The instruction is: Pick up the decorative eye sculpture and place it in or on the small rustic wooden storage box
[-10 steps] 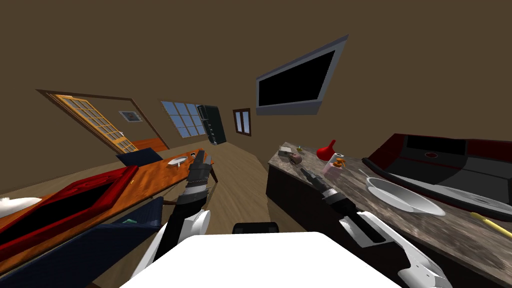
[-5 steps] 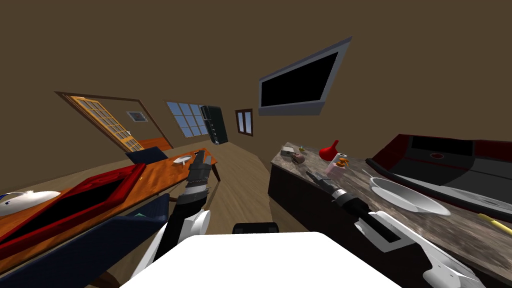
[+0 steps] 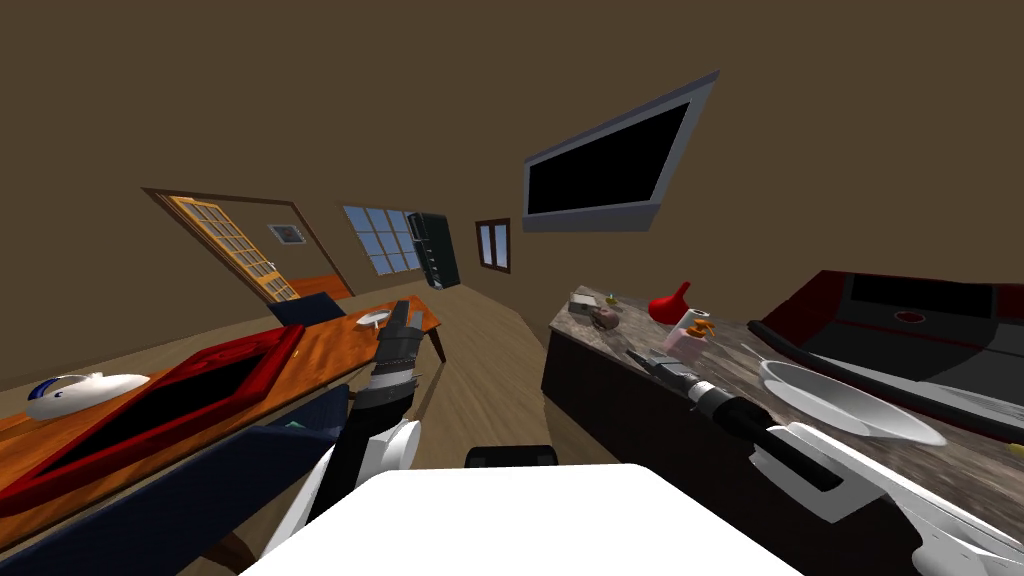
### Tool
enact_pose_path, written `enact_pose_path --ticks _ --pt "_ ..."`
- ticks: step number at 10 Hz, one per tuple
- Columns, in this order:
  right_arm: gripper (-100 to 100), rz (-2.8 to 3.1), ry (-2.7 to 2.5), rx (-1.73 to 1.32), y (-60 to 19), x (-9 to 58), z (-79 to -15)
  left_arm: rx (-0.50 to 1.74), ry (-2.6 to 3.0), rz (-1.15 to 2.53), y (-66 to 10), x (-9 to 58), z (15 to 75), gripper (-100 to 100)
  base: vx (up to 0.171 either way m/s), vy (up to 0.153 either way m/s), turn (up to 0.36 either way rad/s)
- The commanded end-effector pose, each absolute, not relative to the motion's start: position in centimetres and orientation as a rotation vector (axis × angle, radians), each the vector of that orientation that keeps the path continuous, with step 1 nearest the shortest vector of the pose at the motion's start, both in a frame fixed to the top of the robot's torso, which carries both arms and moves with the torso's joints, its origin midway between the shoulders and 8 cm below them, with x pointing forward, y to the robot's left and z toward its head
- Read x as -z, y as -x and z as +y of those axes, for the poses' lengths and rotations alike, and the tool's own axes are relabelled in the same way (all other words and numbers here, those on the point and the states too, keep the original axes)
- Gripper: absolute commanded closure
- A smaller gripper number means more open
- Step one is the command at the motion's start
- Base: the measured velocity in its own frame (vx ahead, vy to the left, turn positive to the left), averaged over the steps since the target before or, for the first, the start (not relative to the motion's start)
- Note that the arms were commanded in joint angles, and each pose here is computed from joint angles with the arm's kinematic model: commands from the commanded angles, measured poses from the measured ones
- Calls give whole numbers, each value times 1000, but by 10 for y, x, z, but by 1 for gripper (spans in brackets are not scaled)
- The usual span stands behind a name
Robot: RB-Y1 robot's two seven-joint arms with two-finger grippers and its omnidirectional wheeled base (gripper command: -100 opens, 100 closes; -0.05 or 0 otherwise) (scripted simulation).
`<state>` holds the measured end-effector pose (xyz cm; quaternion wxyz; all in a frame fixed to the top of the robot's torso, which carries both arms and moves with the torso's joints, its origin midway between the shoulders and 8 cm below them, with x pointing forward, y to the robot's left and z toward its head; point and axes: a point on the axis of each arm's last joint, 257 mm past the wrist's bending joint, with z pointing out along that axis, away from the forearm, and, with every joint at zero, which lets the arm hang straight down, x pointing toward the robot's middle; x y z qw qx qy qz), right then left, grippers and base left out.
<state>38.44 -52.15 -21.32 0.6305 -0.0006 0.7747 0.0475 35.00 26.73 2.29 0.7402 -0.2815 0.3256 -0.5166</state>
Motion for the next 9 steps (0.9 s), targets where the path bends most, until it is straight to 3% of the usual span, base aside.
enact_pose_path --ticks 1,9 --pt "-100 1800 32 -71 -382 214 -532 1133 617 714 -350 -23 267 0 31 52 24" --pt "-100 1978 178 146 -353 225 -609 1133 617 714 -350 -23 267 0 53 50 39"
